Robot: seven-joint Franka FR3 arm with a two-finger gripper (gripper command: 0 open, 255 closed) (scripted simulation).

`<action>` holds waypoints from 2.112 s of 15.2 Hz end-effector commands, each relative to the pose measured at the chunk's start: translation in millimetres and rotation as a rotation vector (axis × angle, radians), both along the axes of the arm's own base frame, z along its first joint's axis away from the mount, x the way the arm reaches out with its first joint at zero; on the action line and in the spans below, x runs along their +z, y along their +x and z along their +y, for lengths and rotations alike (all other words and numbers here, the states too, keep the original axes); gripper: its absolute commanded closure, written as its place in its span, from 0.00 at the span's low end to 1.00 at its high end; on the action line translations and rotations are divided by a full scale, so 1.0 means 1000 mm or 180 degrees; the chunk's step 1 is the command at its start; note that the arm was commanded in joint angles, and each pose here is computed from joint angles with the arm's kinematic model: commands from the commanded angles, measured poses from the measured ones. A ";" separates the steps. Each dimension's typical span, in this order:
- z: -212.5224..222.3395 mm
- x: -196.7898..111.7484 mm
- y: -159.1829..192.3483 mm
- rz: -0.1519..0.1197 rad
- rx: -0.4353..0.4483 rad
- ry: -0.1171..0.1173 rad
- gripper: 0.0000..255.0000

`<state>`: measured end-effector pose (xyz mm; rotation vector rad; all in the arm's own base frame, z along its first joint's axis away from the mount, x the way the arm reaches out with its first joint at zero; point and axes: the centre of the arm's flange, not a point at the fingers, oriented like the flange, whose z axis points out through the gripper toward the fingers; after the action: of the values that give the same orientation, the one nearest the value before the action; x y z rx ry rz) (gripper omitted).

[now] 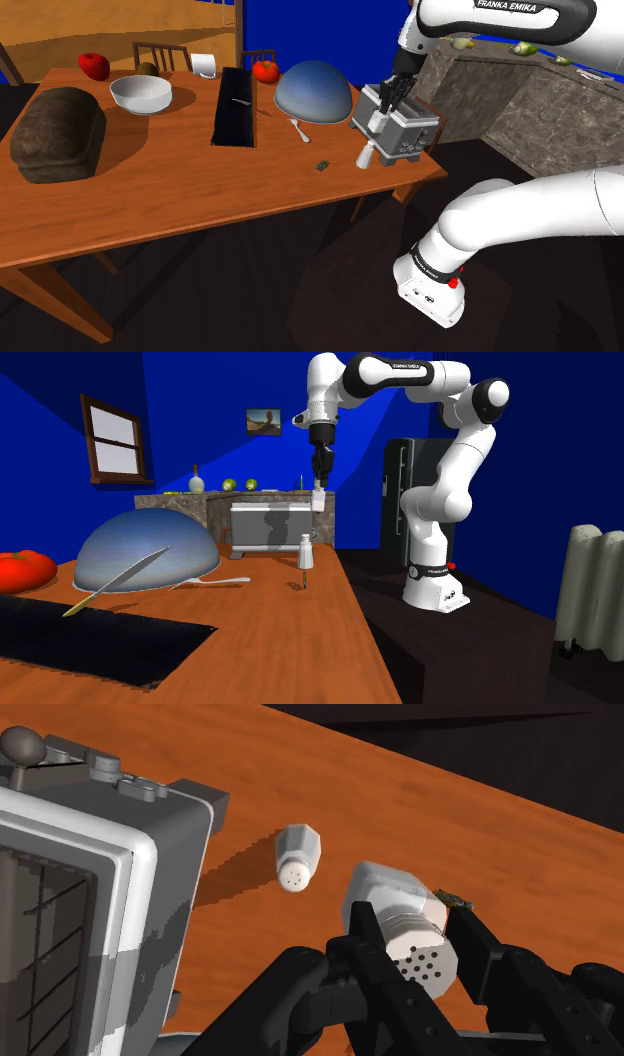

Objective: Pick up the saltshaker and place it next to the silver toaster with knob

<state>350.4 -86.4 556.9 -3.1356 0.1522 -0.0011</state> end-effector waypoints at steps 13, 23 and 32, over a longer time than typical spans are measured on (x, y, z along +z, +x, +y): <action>0.000 -0.073 0.000 -0.0001 0.0000 0.0000 1.00; 0.000 -0.126 0.000 -0.0001 0.0000 0.0000 1.00; 0.000 -0.173 0.000 -0.0001 0.0000 0.0000 1.00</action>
<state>350.8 -86.1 388.9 -3.1356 0.1522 -0.0008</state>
